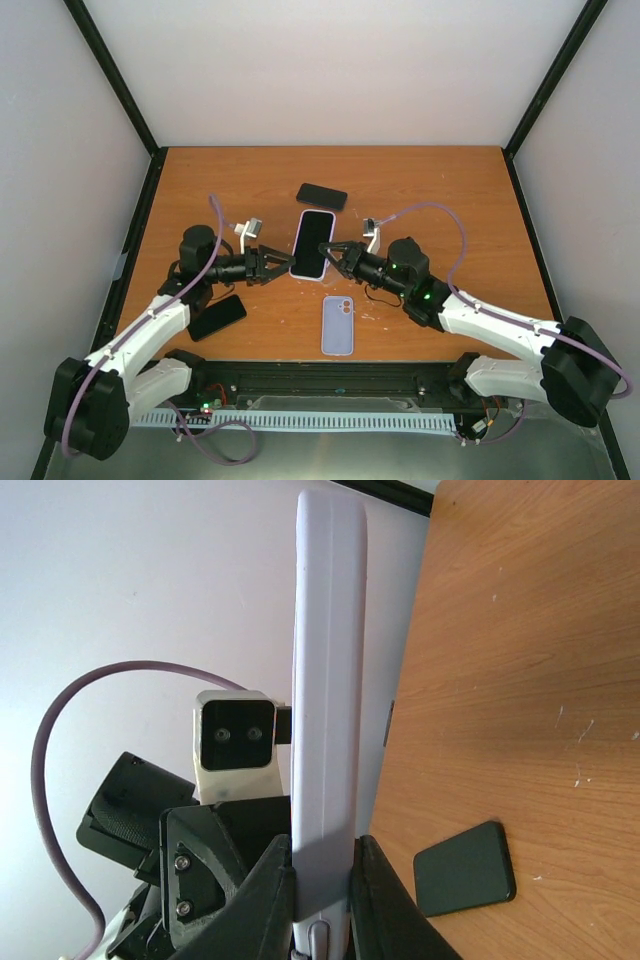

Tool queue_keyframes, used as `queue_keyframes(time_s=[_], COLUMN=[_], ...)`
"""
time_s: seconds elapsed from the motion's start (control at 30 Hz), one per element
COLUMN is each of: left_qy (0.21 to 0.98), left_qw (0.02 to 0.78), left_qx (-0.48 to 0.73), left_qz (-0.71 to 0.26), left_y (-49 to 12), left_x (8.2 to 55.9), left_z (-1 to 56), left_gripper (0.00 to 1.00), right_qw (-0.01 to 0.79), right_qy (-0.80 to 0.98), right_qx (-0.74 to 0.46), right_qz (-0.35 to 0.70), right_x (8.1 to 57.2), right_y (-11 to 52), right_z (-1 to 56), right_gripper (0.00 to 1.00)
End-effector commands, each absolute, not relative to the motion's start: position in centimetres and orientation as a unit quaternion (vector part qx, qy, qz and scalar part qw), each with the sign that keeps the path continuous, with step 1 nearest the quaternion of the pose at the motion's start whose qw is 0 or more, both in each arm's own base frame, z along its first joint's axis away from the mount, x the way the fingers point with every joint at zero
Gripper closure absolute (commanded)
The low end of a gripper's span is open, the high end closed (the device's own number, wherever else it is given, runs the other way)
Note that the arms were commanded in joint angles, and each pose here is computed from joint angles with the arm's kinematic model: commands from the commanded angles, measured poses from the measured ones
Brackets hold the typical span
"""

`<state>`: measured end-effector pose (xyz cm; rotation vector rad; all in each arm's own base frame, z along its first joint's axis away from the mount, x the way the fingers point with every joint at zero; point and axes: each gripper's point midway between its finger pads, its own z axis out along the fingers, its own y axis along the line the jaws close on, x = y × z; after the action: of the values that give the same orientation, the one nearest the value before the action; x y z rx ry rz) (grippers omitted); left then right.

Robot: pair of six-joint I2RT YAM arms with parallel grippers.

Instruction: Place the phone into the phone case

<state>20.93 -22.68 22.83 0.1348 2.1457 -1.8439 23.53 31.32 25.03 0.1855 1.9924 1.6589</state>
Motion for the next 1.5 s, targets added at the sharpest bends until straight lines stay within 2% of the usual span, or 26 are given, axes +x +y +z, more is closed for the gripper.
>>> queue_keyframes(time_s=[0.0,0.13,0.33,0.53,0.67,0.7,0.8,0.9,1.0,1.27,1.47], left_qy=[0.747,0.75,0.772,0.791,0.789,0.788,0.788,0.797,0.808,0.852,0.878], left_qw=[0.148,0.144,0.149,0.162,0.163,0.164,0.173,0.187,0.202,0.213,0.208], left_qx=[0.06,0.058,0.046,0.041,0.041,0.042,0.044,0.039,0.033,0.001,-0.06], left_qz=[-0.645,-0.643,-0.616,-0.588,-0.591,-0.592,-0.589,-0.573,-0.552,-0.479,-0.426], left_y=[-23.0,-23.1,-22.9,-22.7,-22.7,-22.7,-22.6,-22.3,-21.9,-20.6,-19.0], left_x=[20.7,20.7,21.6,22.5,22.5,22.5,22.6,23.1,23.7,25.4,27.0], left_z=[22.9,22.6,21.8,21.5,21.7,21.8,22.0,21.8,21.5,18.7,15.7], left_gripper=[0.5,0.65,0.97,0.99,0.88,0.8,0.48,0.27,0.02,0.01,0.01], right_qw=[0.298,0.299,0.299,0.296,0.296,0.296,0.298,0.293,0.29,0.306,0.264], right_qy=[0.699,0.701,0.711,0.723,0.726,0.73,0.742,0.761,0.784,0.843,0.882], right_qx=[0.069,0.071,0.07,0.068,0.06,0.058,0.046,0.028,0.004,0.006,0.032], right_qz=[0.647,0.644,0.633,0.621,0.617,0.613,0.598,0.578,0.548,0.443,0.389], right_x=[24.2,24.4,24.7,24.8,24.7,24.7,24.6,24.6,24.6,25.8,27.0], right_y=[31.3,31.4,31.6,31.8,31.9,31.8,31.3,30.3,28.7,19.9,14.8], right_z=[28.2,28.0,27.0,25.9,25.6,25.4,24.6,23.6,22.4,19.3,15.5], right_gripper=[0.97,0.97,0.97,0.97,0.97,0.97,0.97,0.97,0.97,0.97,0.97])
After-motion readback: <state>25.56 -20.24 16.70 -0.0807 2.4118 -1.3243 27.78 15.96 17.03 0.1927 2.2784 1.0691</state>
